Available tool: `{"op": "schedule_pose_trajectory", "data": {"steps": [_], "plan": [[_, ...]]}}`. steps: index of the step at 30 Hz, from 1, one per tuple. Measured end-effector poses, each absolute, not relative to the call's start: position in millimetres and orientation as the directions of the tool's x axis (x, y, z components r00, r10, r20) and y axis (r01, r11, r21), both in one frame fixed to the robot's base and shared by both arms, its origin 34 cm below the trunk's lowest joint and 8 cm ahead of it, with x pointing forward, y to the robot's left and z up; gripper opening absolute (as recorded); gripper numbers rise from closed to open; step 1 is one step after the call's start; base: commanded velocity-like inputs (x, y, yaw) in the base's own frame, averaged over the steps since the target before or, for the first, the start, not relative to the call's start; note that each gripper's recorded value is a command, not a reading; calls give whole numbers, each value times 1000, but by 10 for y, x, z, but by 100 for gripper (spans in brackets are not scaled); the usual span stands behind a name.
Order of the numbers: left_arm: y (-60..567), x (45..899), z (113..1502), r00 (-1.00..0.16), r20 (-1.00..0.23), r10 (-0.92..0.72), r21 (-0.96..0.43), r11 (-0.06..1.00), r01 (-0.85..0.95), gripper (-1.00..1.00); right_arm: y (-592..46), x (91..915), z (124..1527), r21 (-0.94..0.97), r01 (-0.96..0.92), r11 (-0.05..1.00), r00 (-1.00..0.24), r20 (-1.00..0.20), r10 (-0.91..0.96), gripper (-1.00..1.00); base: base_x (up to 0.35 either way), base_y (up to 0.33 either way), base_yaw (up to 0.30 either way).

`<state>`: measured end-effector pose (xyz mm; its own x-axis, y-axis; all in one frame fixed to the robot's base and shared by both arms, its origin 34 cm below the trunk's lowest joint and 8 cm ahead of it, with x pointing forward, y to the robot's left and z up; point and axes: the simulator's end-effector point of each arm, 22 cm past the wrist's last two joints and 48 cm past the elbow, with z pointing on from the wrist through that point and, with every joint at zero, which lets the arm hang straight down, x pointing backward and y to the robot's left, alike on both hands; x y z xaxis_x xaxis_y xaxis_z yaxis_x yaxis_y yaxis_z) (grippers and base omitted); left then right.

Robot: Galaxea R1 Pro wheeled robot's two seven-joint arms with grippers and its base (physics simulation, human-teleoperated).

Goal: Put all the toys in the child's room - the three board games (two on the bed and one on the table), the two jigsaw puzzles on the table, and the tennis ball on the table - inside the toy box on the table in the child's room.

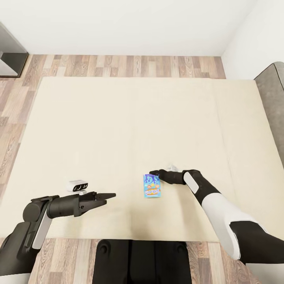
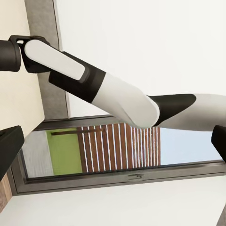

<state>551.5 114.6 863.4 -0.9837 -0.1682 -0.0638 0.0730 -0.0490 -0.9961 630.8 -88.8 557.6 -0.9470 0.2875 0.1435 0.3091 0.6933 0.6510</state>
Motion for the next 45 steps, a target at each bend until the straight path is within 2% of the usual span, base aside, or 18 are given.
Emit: {"op": "schedule_pose_trajectory", "data": {"steps": [45], "plan": [[1146, 5516, 8632, -984, -64, -169, -996, -48, 73, 100, -892, 6059, 5501, 636, 333, 696, -941, 178, 287, 100, 0, 13, 0]]}}
